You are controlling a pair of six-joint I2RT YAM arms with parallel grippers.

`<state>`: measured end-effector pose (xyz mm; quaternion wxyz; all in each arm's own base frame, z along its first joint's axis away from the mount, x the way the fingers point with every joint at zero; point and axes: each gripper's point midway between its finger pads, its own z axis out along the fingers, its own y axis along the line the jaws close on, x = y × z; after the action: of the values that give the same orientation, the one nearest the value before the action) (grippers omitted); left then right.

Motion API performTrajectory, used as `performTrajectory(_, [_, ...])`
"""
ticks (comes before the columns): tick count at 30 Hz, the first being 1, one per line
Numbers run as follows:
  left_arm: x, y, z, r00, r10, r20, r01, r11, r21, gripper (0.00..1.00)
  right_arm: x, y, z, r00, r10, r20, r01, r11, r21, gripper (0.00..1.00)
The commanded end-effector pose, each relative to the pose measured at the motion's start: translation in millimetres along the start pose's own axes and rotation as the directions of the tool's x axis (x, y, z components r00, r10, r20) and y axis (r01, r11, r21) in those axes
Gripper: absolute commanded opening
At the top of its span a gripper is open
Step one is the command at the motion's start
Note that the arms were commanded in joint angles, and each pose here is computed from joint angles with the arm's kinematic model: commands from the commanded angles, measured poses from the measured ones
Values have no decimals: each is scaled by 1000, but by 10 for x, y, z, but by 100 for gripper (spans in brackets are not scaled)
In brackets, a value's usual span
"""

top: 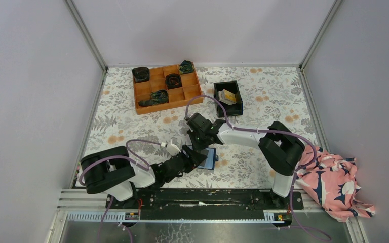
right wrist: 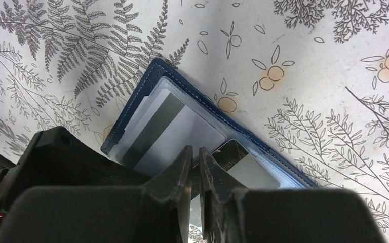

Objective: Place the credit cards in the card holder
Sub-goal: Insert the credit card into the card holder.

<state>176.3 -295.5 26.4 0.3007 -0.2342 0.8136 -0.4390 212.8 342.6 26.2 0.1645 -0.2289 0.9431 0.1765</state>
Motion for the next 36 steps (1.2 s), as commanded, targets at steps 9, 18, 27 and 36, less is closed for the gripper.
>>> performTrajectory(9, [-139, 1234, -369, 955, 287, -72, -288, 846, -448, 69, 819, -107, -115, 962, -46, -268, 52, 998, 18, 16])
performTrajectory(18, [-172, 1103, -485, 940, 331, -89, -336, 840, -426, 68, 786, -83, -115, 964, -50, -262, 54, 999, 7, 16])
performTrajectory(27, [-140, 1196, -536, 938, 331, -105, -342, 830, -441, 68, 769, -50, -126, 967, -41, -252, 40, 999, -9, 16])
performTrajectory(36, [-195, 1171, -575, 935, 346, -78, -343, 825, -448, 63, 728, 14, -188, 969, -46, -241, 38, 999, -38, 16])
